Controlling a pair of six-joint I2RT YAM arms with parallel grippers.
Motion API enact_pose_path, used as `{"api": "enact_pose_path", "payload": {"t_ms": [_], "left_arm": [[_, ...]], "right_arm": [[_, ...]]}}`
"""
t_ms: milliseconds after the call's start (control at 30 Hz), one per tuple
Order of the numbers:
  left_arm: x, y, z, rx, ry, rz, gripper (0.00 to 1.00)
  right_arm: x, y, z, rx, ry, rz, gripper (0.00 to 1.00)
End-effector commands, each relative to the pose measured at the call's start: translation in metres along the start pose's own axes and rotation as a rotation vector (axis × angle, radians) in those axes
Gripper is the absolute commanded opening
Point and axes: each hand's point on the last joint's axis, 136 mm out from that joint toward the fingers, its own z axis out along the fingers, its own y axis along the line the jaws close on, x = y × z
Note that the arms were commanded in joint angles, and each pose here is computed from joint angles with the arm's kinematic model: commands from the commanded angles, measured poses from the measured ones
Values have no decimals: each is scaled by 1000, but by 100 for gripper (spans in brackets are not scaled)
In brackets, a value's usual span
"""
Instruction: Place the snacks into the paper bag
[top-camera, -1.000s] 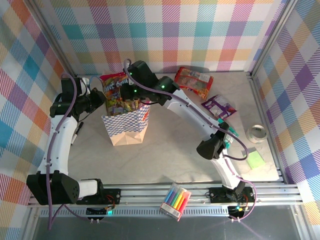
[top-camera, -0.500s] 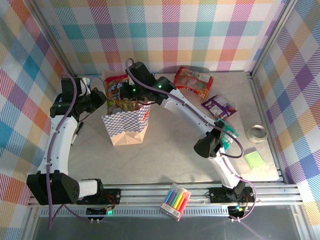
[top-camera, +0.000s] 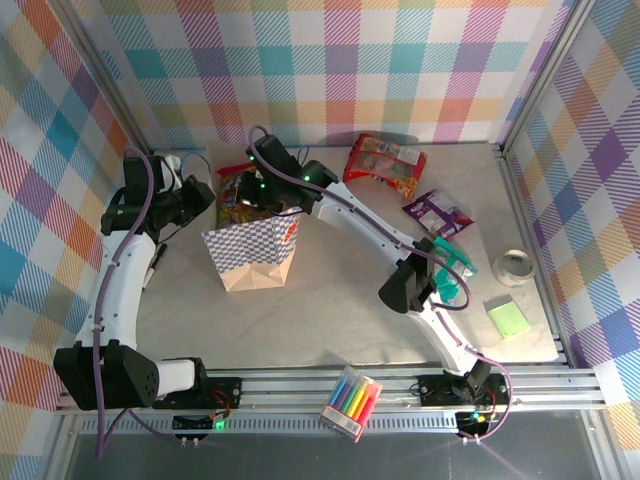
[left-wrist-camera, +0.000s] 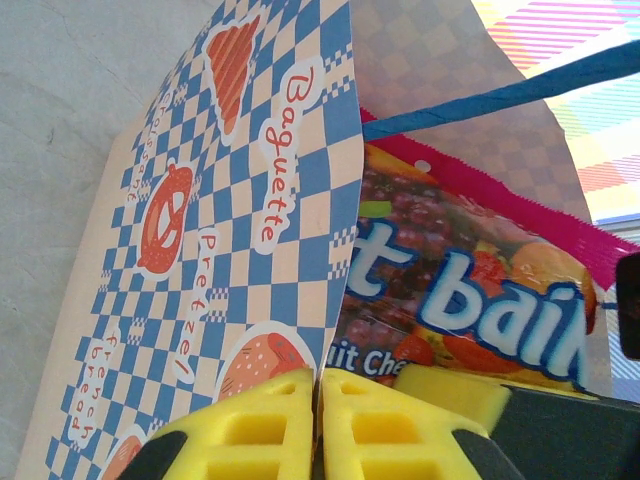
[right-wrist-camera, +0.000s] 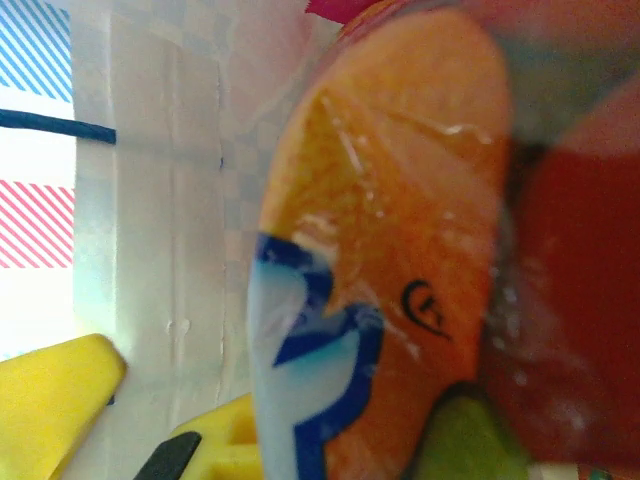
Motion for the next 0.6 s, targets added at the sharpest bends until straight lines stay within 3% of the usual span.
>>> {"api": "enact_pose_path", "payload": {"t_ms": [0,167,567], "left_arm": [[5,9,1,-12,20,-26,10],[6,10,3,-14,23,-26,10],[5,11,4,-18,24,-23,10]], "right_arm": [[-29,65,-38,-228,-106,-8,0],[-18,61,-23,-239,-46,7,0],[4,20,-7,-104,53,-72,0]]}}
